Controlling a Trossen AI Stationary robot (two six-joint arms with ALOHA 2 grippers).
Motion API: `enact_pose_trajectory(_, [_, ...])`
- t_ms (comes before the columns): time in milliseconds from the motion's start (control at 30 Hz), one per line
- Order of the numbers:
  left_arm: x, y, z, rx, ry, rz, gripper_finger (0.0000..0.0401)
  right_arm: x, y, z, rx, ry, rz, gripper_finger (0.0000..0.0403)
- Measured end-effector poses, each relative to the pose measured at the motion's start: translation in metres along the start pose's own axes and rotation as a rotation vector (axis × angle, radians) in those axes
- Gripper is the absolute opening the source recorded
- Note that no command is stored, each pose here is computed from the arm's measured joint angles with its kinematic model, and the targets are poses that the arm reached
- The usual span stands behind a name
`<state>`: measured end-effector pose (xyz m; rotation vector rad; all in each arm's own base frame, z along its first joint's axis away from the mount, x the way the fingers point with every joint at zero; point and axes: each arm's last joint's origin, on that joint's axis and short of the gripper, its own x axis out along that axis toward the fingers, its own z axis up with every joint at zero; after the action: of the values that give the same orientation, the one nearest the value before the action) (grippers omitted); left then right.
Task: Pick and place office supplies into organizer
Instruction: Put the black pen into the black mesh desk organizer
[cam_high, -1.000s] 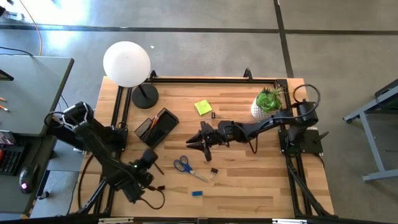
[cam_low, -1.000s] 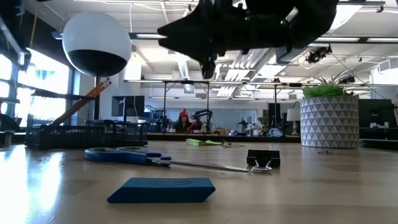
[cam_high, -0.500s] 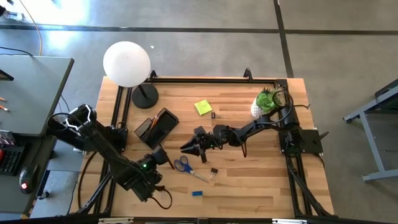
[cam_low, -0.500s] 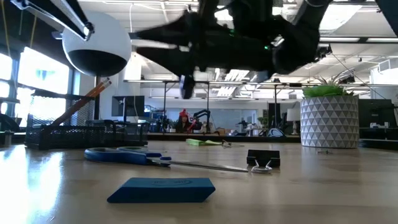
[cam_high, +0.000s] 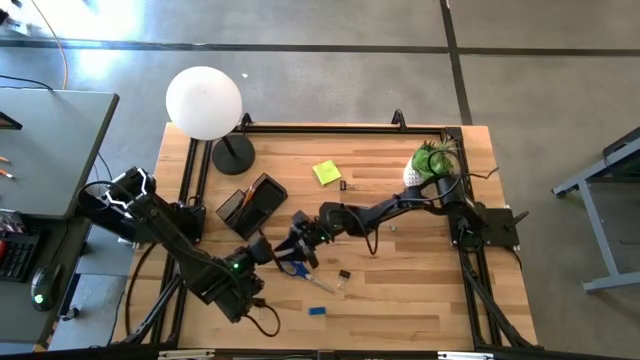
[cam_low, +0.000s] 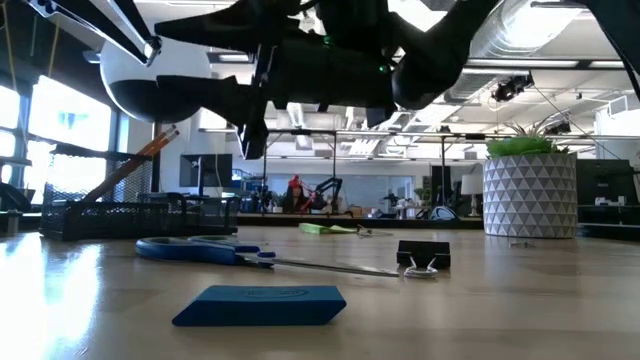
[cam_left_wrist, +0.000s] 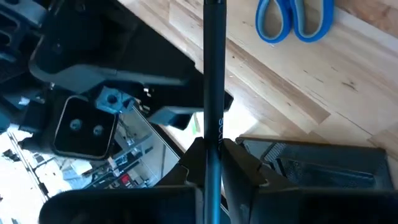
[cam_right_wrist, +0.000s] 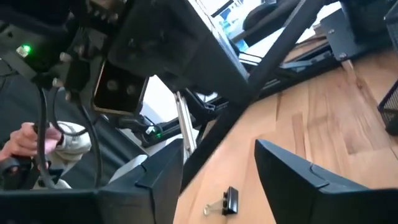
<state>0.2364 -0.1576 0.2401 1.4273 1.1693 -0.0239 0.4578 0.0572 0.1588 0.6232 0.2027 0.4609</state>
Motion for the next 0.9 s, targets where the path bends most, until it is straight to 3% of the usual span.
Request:
enact_pose_trajectory(300, [0.000, 0.000, 0.001, -0.009, -0.006, 0.005, 0.0014, 0.008, 0.005, 0.012, 0.017, -0.001, 0.012, 0.0164])
enact_pose_trajectory(633, [0.000, 0.000, 0.001, -0.009, -0.005, 0.007, 0.0014, 0.013, 0.005, 0.014, -0.037, 0.038, -0.037, 0.0096])
enact_pose_trajectory(900, [0.000, 0.000, 0.003, -0.029, -0.023, -0.003, 0.0014, 0.011, 0.001, 0.012, -0.092, 0.069, -0.068, 0.0017])
